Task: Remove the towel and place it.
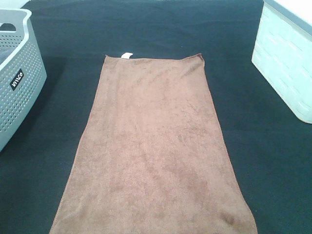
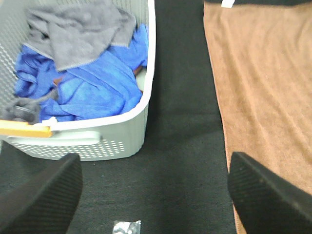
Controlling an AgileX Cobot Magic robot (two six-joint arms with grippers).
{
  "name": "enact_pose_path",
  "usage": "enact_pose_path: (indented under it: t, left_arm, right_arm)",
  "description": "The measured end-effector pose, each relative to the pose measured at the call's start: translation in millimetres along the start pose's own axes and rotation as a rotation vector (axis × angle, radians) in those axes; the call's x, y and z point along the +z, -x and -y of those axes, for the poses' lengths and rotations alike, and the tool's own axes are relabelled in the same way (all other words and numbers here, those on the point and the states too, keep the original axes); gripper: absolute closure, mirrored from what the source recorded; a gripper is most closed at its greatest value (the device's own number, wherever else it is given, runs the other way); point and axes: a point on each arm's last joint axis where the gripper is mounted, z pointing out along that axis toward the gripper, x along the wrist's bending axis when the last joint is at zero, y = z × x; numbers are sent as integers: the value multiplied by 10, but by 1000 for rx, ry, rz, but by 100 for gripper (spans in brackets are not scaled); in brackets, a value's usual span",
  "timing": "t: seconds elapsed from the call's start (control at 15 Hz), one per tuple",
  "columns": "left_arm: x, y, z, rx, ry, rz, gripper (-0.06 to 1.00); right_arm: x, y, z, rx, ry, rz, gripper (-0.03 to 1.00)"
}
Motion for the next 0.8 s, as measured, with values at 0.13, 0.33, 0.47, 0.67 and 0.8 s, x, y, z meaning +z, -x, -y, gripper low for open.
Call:
enact_pose_path:
  t: [0.13,0.33,0.47,0.67,0.8]
  left_arm:
    - [-248,-28,267,19,64,-32,18]
    - [-546,-60,667,32,161,-67,18]
    - [-635,-66,878,32,201,-71,18]
    - [-671,-71,1070,31,224,-73,18]
    - [-621,-76,1292,41,227,-74,18]
  right_arm:
    - [-161,7,326,-6,85,-9,36]
    - [-299,26,765,-26,203,-16,36]
    - [-337,35,936,-67,254,-14,36]
    - [-339,43,1069,-100,287,-11,36]
    - [-297,56,1246,-112,319,-14,36]
